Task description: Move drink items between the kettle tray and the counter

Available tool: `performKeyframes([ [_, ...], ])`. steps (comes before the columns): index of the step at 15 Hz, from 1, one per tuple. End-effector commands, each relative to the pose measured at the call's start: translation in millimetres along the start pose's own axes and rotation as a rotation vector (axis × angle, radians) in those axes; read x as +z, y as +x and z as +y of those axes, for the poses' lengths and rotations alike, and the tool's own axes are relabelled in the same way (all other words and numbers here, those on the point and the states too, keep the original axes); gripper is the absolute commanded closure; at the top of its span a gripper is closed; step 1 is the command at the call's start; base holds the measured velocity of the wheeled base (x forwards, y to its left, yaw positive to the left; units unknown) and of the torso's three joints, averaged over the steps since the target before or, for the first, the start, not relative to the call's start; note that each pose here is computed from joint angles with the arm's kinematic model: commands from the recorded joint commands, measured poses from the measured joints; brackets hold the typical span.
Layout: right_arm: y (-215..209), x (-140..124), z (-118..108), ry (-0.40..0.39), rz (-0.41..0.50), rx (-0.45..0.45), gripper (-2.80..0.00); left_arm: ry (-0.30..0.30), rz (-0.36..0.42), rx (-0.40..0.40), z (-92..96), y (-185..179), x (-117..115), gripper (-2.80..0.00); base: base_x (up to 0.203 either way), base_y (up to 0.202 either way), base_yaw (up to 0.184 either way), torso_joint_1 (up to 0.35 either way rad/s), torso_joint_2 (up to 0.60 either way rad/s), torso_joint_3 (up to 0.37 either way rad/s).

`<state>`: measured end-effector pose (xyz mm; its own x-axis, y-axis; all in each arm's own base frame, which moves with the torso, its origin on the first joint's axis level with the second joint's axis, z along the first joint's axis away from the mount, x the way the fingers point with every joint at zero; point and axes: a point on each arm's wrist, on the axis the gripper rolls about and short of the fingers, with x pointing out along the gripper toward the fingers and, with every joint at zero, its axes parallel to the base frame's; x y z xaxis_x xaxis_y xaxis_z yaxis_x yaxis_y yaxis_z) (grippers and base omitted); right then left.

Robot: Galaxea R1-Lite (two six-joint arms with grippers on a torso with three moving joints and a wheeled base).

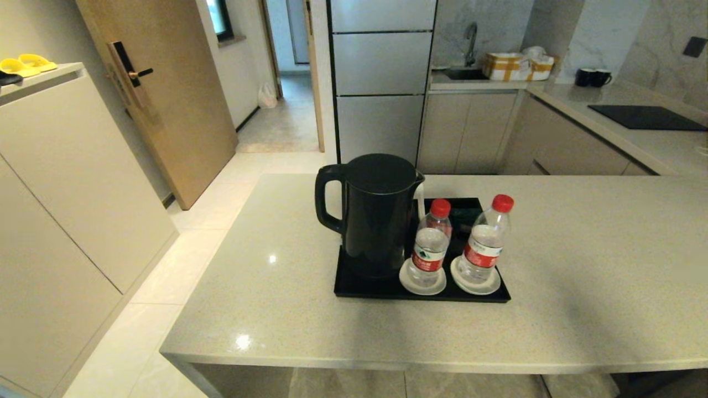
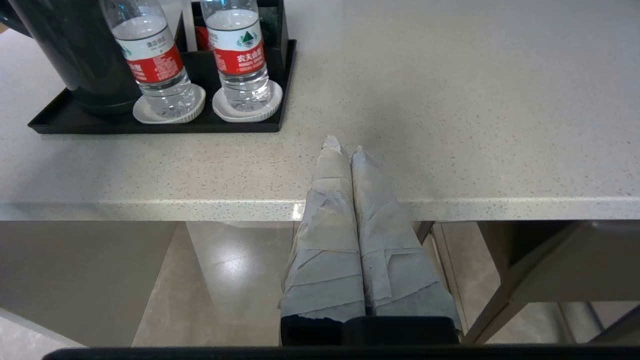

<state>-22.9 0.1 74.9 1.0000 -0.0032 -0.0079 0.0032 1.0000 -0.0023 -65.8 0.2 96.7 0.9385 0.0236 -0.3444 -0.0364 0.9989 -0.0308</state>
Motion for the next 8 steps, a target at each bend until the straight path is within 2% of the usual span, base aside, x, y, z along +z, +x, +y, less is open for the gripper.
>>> performKeyframes([
  [1, 0.0, -0.4, 0.0, -0.001, 0.0, -0.001, 0.0, 0.048, -0.363, -0.012, -1.2, 36.3, 7.1, 0.0, 0.0, 0.0, 0.0, 0.0, 0.0, 0.0],
  [2, 0.0, -0.4, 0.0, -0.001, 0.0, -0.001, 0.0, 0.075, -0.431, -0.009, -1.3, 39.6, 7.8, 0.0, 0.0, 0.0, 0.0, 0.0, 0.0, 0.0],
  [3, -0.1, 0.0, 0.0, -0.001, -0.002, 0.001, 0.0, 0.1, -0.437, -0.009, -1.4, 42.3, 5.3, 0.0, 0.0, 0.0, 0.0, 0.0, 0.0, 0.0],
  [5, 0.0, -0.4, 0.0, -0.001, 0.0, -0.001, 0.0, 0.112, -0.338, -0.021, -1.4, 47.8, -5.9, 0.0, 0.0, 0.0, 0.0, 0.0, 0.0, 0.0],
  [8, 0.0, -0.4, 0.0, -0.001, 0.0, -0.001, 0.0, 0.111, -0.345, -0.022, -1.4, 47.8, -5.5, 0.0, 0.0, 0.0, 0.0, 0.0, 0.0, 0.0],
])
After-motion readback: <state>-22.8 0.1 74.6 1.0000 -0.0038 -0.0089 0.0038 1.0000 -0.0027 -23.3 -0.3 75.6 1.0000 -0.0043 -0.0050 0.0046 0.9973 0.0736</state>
